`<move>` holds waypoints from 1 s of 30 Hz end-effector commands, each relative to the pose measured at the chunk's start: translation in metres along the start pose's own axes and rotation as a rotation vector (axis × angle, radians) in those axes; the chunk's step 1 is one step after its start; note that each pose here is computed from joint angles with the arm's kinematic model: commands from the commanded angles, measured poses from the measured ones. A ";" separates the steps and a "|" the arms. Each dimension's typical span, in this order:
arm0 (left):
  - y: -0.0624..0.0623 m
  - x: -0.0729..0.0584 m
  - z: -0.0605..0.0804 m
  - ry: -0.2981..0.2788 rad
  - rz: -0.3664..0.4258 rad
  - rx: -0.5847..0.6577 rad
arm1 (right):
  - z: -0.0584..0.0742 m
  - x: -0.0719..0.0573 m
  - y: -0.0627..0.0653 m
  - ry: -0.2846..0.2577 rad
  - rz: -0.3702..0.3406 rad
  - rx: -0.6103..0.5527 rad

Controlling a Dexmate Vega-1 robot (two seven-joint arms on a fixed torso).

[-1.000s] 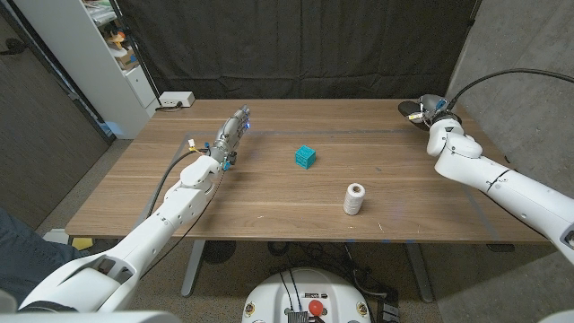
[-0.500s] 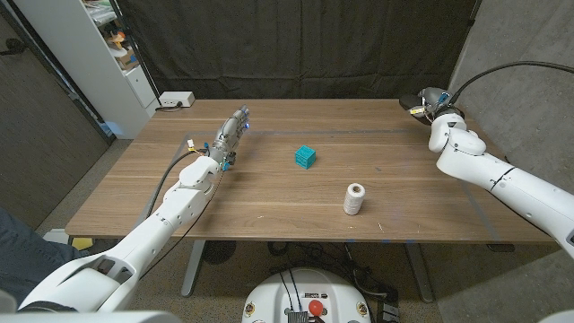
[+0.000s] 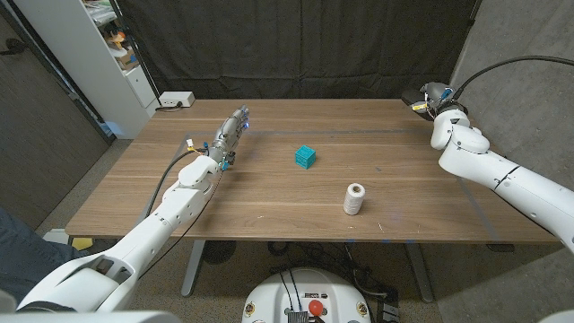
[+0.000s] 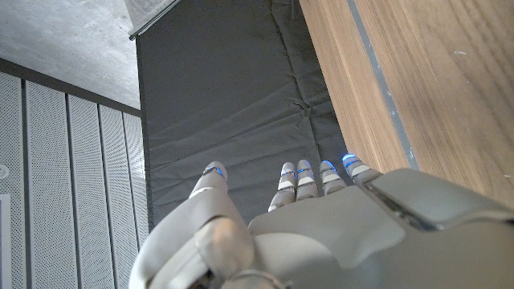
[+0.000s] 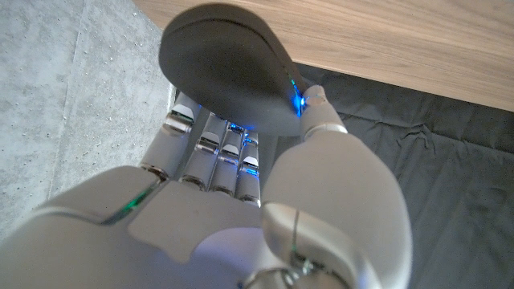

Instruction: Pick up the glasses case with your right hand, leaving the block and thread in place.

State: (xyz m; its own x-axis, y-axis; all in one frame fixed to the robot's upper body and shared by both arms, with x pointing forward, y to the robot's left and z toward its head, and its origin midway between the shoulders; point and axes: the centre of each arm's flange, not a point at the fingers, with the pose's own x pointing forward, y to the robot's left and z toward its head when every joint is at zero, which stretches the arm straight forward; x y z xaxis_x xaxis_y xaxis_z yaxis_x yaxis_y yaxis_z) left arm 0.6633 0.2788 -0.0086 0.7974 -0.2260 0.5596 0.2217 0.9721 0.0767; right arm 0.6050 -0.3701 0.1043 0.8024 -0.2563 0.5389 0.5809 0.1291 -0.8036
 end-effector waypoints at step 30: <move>-0.008 -0.004 0.003 -0.006 -0.002 0.004 | -0.006 -0.004 -0.012 -0.006 -0.008 -0.003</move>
State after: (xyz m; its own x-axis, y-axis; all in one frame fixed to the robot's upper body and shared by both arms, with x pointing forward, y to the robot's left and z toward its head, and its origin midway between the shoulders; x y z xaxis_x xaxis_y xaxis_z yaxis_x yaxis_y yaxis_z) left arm 0.6572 0.2756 -0.0075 0.7902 -0.2323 0.5671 0.2268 0.9705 0.0815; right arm 0.5944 -0.3710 0.1113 0.7959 -0.2528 0.5501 0.5899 0.1199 -0.7985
